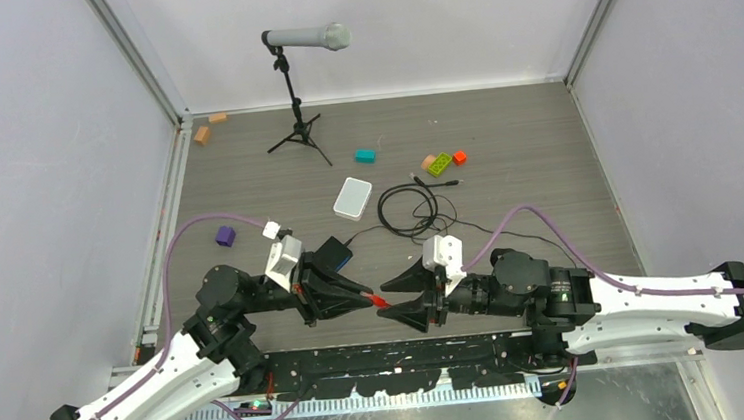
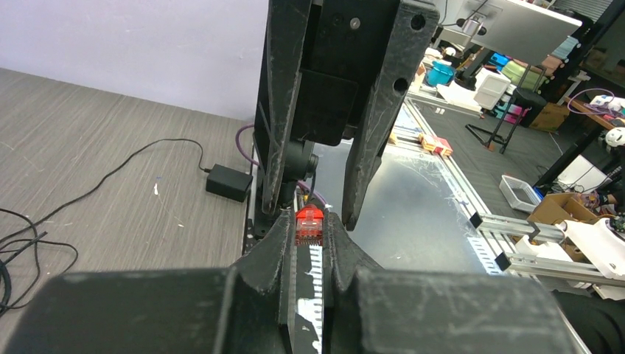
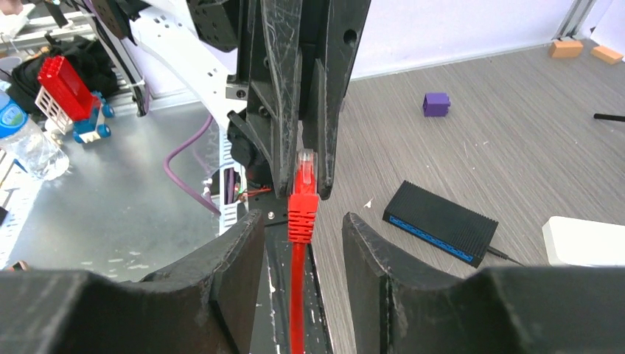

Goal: Insert the plug into the switch port
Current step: Pick up the connector from the center of the board.

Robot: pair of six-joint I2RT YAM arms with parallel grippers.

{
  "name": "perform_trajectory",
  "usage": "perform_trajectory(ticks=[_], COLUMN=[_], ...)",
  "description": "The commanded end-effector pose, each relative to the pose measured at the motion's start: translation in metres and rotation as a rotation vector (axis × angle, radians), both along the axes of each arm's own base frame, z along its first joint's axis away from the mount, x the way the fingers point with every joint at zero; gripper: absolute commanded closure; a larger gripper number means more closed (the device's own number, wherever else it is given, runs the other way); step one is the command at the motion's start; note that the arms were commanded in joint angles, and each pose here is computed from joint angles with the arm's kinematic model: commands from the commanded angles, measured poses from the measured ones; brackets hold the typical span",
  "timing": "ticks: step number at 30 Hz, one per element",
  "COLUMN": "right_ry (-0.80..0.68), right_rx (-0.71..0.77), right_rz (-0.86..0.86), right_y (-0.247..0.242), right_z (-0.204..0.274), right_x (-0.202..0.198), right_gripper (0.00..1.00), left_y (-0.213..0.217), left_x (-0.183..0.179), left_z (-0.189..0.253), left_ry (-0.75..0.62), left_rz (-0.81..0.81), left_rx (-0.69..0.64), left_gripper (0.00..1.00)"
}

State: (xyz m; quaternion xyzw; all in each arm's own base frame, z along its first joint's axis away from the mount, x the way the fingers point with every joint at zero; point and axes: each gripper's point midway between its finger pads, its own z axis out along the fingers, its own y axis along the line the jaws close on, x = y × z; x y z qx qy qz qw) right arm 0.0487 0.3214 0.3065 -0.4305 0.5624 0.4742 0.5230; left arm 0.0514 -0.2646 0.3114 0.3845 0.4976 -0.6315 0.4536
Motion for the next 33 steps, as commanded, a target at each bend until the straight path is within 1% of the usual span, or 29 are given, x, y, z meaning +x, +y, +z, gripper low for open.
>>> perform_trajectory(ticks=[1,9,14,17,23,25,26,27,28,30,31,32,33], right_ry=[0.000,0.005,0.007,0.007,0.010,0.012,0.013,0.014,0.015,0.013,0.006,-0.002,-0.012], right_rx=[0.102,0.065,0.057,0.059,0.041,0.039,0.037,0.033,0.022,-0.021,-0.049,-0.074,-0.097], right_rz=[-0.016,-0.009,-0.026,-0.031,-0.046,-0.051,-0.057,-0.067,-0.084,-0.140,-0.168,-0.197,-0.224], right_y=[-0.002,0.004,0.005,0.004,0.005,0.004,0.004,0.004,0.002,-0.001,-0.004,-0.007,-0.010], right_z=[0.025,0.016,0.013,0.014,0.009,0.008,0.008,0.008,0.007,0.002,-0.001,-0.005,-0.007], right_x=[0.002,0.001,0.004,0.005,0.008,0.009,0.010,0.011,0.014,0.024,0.028,0.033,0.038], right_gripper=[0.51,0.51,0.54,0.61,0.87,0.92,0.94,0.96,0.99,0.99,1.00,1.00,0.99], left_y=[0.001,0.001,0.001,0.001,0.003,0.004,0.005,0.005,0.005,0.006,0.006,0.007,0.008], left_x=[-0.001,-0.001,-0.001,-0.002,-0.002,-0.001,0.000,0.002,0.004,0.010,0.015,0.019,0.024], left_z=[0.009,0.011,0.010,0.010,0.012,0.014,0.014,0.013,0.012,0.008,0.006,0.002,-0.002], left_ry=[-0.035,-0.035,-0.035,-0.035,-0.044,-0.050,-0.049,-0.044,-0.040,-0.021,-0.008,0.008,0.023], left_rz=[-0.001,-0.003,-0.005,-0.005,0.004,0.012,0.022,0.034,0.049,0.086,0.115,0.141,0.171], left_rx=[-0.038,-0.045,-0.045,-0.046,-0.061,-0.065,-0.065,-0.059,-0.055,-0.031,-0.016,0.002,0.018], left_gripper=[1.00,1.00,1.00,1.00,1.00,1.00,0.96,0.85,0.71,0.47,0.38,0.33,0.31])
